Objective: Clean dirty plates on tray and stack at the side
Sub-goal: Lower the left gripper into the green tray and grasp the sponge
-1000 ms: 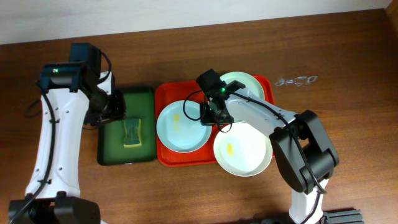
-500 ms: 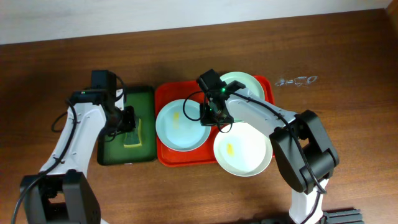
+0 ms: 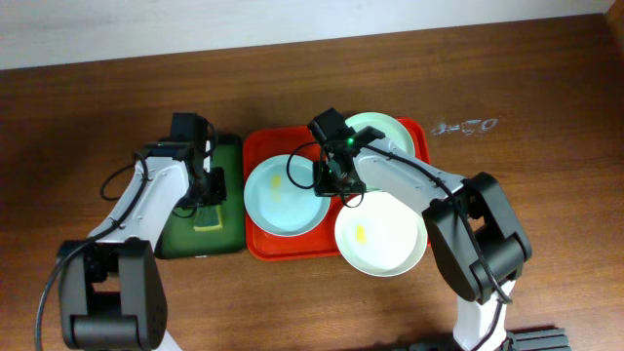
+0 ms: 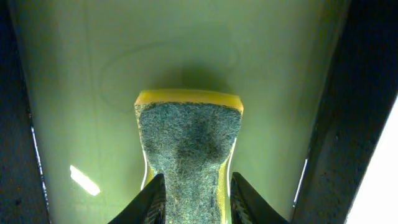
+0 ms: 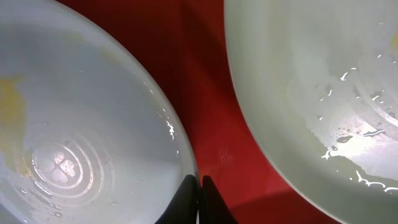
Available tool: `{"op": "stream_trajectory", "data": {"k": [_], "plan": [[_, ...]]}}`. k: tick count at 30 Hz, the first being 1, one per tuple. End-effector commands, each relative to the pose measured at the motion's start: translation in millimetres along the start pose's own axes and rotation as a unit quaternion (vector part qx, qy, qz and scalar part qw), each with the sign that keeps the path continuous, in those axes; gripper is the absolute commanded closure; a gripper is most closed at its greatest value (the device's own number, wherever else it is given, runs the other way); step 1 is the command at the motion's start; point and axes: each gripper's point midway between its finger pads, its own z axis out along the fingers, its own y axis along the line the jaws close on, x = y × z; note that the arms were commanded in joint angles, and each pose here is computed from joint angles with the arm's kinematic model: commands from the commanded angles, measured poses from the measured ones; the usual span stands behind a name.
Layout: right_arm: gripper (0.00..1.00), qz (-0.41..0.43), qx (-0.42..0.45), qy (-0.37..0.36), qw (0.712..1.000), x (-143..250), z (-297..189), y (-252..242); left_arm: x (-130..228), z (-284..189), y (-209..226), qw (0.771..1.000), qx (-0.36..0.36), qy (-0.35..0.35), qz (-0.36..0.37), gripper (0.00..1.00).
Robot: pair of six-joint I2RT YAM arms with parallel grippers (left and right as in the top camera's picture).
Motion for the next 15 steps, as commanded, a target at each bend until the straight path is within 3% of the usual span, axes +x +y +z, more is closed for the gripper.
{"op": "stream_trajectory", "data": {"k": [1, 11, 13, 15], "plan": [[0.96, -0.002, -0.009, 0.007, 1.000, 4, 4, 4, 8, 7, 4, 1.000, -0.011, 0.016, -0.004, 0.69], [0.96, -0.002, -0.009, 0.007, 1.000, 4, 4, 4, 19, 32, 12, 0.998, -0.038, 0.051, -0.001, 0.65], [0.96, -0.002, -0.009, 0.007, 1.000, 4, 4, 4, 19, 32, 12, 0.998, -0.038, 0.051, -0.001, 0.85], [0.96, -0.002, -0.009, 0.007, 1.000, 4, 4, 4, 19, 32, 11, 0.998, -0.038, 0.051, -0.010, 0.95]]}}
